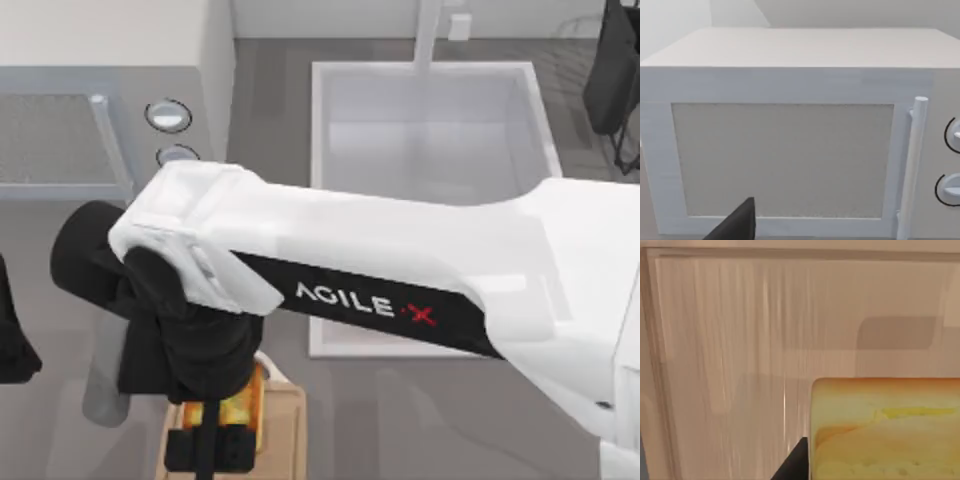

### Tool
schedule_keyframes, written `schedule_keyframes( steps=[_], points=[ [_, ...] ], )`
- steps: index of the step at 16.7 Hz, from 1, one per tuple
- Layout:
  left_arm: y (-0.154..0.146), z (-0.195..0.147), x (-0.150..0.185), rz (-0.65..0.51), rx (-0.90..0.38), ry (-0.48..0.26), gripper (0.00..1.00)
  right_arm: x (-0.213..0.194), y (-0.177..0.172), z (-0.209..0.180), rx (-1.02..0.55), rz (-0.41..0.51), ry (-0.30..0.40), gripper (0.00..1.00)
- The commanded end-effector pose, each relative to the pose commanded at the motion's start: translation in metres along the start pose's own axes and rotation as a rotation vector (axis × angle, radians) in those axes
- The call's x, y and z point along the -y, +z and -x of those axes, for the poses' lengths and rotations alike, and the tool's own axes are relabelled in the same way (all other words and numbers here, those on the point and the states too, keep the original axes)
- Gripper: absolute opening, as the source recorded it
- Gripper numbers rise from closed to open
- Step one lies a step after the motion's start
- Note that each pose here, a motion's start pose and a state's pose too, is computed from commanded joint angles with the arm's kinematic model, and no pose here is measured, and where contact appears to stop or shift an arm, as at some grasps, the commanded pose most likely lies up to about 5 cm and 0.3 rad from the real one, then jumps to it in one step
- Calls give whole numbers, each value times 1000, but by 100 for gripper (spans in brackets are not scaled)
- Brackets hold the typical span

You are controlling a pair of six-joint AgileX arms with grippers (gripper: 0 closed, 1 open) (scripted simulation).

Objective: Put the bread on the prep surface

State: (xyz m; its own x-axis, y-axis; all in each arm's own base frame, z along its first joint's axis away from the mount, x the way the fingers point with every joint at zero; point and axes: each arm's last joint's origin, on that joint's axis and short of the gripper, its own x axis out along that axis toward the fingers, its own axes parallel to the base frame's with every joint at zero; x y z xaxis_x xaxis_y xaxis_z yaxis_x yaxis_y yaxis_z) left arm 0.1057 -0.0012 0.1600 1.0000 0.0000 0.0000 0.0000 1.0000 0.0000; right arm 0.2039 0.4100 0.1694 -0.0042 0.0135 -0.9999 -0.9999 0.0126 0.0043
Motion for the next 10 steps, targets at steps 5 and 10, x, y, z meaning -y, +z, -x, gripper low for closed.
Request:
schedule_keyframes(
  steps=[5,10],
  points=[
    [0,0,0,0,0,0,100,0,0,-14,1,0,1,0],
    [0,0,0,0,0,0,100,-1,0,-29,-2,4,1,0]
  ],
)
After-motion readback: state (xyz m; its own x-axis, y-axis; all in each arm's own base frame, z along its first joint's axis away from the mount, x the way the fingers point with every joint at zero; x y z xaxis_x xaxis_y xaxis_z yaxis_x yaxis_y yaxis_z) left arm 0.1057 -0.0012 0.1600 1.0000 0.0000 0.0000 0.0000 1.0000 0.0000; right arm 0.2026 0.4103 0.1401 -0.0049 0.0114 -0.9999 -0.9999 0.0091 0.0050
